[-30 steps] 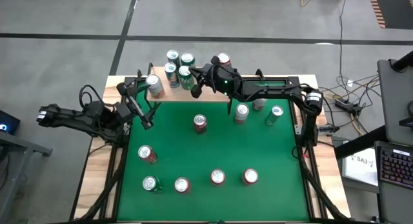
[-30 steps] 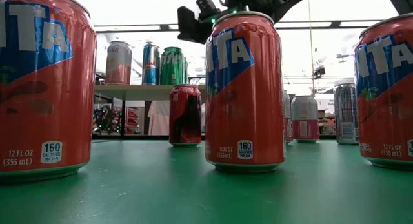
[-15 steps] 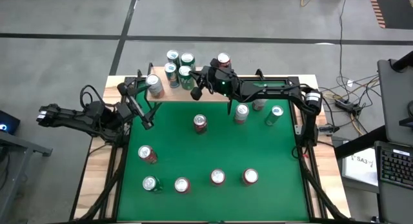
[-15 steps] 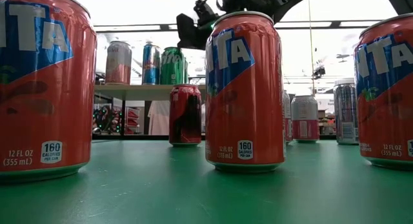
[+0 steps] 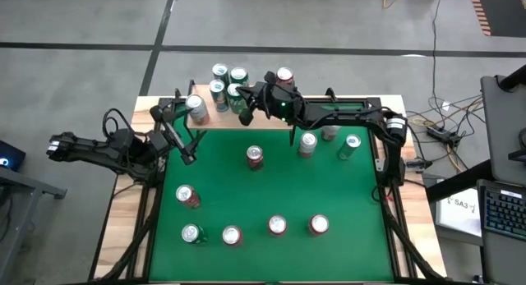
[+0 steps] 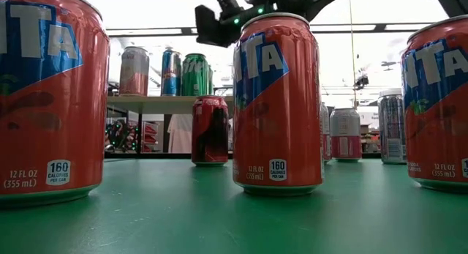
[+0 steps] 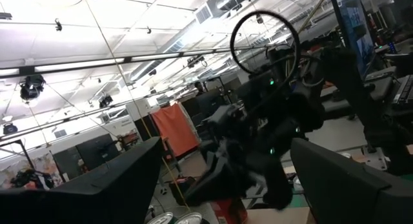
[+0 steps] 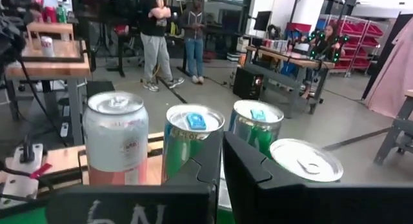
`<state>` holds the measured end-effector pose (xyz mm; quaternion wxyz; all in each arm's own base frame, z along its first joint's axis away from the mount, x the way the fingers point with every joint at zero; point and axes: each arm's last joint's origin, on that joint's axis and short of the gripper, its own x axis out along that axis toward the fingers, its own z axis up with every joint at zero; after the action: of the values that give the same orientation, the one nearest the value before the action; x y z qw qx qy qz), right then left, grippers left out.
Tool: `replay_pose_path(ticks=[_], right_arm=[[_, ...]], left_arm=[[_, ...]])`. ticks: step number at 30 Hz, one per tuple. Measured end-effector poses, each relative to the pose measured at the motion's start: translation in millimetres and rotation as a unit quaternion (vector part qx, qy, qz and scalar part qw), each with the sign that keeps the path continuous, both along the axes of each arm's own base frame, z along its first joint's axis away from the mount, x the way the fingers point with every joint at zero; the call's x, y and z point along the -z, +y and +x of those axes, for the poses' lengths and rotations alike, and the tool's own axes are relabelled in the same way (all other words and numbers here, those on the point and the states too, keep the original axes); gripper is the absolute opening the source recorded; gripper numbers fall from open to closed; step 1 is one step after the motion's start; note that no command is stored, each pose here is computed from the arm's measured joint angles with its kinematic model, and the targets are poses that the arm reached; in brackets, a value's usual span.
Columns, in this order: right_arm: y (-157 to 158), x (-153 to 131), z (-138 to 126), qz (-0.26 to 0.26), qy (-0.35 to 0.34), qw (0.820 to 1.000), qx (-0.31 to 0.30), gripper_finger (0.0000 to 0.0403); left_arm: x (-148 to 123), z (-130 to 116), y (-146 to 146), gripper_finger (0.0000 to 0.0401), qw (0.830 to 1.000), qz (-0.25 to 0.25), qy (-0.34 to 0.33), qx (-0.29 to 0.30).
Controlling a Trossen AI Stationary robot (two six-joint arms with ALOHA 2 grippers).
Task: Place canned beverage on shelf
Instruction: Put the white and red can on the shelf
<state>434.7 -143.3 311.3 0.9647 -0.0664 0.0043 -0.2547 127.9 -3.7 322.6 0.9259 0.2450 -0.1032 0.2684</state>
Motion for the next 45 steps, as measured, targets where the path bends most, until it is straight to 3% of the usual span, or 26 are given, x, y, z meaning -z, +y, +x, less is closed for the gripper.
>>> replay_pose_path(ticks=[12,25,35,45], right_arm=[[-4.7,6.1,7.8,0.007,0.063,0.997,0.038,0.0009],[5.3,5.5,10.7,0.009,0.072,0.997,0.031,0.0009],[10.9,4.0,10.5,-0.007,0.082,0.994,0.067,0.0009],[47.6,-29.1,-5.1,-0.016,0.096,0.995,0.032,0.0009]], left_arm=[[0.1,0.0,0.1,0.0326,1.000,-0.001,0.000,-0.002],[0.1,-0.1,0.2,0.0326,1.000,-0.001,0.000,-0.003],[0.1,-0.1,0.2,0.0326,1.000,-0.001,0.001,-0.004],[-1.8,-0.5,0.3,0.0326,1.000,-0.015,-0.009,0.001]])
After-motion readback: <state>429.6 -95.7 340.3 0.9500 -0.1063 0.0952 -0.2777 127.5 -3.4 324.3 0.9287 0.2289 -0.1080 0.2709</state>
